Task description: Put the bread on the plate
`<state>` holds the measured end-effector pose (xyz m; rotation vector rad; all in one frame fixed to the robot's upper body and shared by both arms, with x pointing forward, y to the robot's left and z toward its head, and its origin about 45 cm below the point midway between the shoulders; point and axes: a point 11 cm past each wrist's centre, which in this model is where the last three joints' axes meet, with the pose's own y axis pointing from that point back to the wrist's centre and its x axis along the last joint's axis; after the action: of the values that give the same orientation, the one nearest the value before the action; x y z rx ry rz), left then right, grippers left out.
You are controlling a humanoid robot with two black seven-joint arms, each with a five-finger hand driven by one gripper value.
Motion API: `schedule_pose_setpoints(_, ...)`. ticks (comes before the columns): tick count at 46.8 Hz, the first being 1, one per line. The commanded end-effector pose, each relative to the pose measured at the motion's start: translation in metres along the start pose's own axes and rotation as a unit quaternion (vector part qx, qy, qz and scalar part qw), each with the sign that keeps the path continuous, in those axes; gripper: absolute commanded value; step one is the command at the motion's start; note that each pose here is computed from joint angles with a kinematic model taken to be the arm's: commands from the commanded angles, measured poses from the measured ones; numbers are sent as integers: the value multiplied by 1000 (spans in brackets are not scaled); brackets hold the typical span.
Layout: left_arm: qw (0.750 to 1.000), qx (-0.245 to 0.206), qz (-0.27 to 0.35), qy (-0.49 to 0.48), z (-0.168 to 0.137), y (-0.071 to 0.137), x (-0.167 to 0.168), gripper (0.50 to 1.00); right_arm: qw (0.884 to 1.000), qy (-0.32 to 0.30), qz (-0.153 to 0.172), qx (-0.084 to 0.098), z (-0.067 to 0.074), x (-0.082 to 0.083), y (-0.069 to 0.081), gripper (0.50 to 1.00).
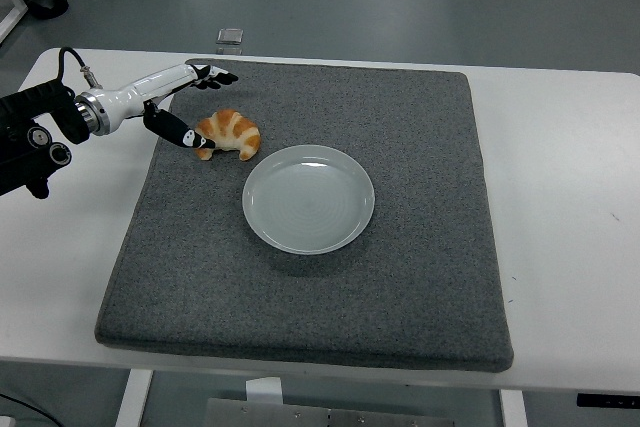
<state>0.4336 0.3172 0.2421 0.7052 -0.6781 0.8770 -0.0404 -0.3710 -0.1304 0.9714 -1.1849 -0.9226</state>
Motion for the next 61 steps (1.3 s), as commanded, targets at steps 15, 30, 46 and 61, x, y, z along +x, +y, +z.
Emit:
schedule_pose_setpoints(15,1000,-2,8,-1,1,-10,-10,956,1000,0,-1,-2,3,-1,0,938)
schedule_pose_setpoints(30,1000,-6,3,0,3,-13,-19,956,1000,0,-1,-4,5,-1,0,938)
schedule_pose_setpoints(46,1000,10,8,4,-8,-19,-26,956,1000,0,-1,-4,5,-1,0,938)
schedule_pose_setpoints(61,1000,9,7,5,-7,-20,-29,956,1000,0,0,-4,5,-1,0,938)
